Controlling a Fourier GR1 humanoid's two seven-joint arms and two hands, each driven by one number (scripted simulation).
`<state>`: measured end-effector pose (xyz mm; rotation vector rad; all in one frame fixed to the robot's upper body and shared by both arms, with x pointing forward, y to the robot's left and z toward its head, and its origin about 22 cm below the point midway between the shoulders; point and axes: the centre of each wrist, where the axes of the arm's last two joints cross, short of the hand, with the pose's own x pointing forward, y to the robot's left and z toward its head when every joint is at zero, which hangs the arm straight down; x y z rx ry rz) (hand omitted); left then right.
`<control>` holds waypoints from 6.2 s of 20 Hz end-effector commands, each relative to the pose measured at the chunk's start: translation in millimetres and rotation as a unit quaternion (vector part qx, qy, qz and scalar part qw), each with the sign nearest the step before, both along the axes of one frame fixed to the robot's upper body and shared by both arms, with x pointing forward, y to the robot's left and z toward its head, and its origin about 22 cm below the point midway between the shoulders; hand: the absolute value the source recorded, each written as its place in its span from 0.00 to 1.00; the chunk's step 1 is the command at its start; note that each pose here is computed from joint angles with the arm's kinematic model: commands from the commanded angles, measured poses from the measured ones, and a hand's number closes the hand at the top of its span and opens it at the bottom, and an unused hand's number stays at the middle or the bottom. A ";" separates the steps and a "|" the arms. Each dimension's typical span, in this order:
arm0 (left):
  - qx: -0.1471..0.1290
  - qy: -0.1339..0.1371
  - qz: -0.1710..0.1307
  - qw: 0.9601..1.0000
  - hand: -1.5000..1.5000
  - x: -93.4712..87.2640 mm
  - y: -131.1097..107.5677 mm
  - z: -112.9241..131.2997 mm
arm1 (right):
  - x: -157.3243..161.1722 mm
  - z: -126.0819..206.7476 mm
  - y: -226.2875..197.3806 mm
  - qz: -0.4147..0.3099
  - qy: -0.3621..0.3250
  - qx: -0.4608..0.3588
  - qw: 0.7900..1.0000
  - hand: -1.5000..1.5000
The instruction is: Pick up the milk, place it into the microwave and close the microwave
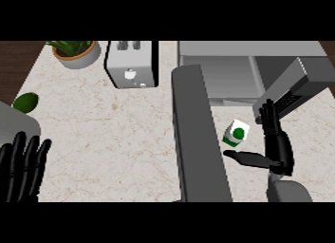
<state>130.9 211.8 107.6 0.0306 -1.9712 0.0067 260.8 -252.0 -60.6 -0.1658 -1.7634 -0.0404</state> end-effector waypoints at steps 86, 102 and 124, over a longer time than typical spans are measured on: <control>0.005 0.021 -0.010 1.000 0.00 -8.7 32.5 -14.0 | 164.6 72.9 18.2 -0.156 -0.050 -0.246 0.955 1.00; 0.033 0.025 -0.018 0.999 0.00 -1.0 27.8 -22.4 | 164.6 65.1 45.4 -0.040 -0.034 -0.337 0.940 0.00; 0.041 0.025 -0.019 0.999 0.00 -10.9 19.3 -10.6 | 175.2 93.1 2.5 -0.141 -0.073 -0.300 0.941 0.00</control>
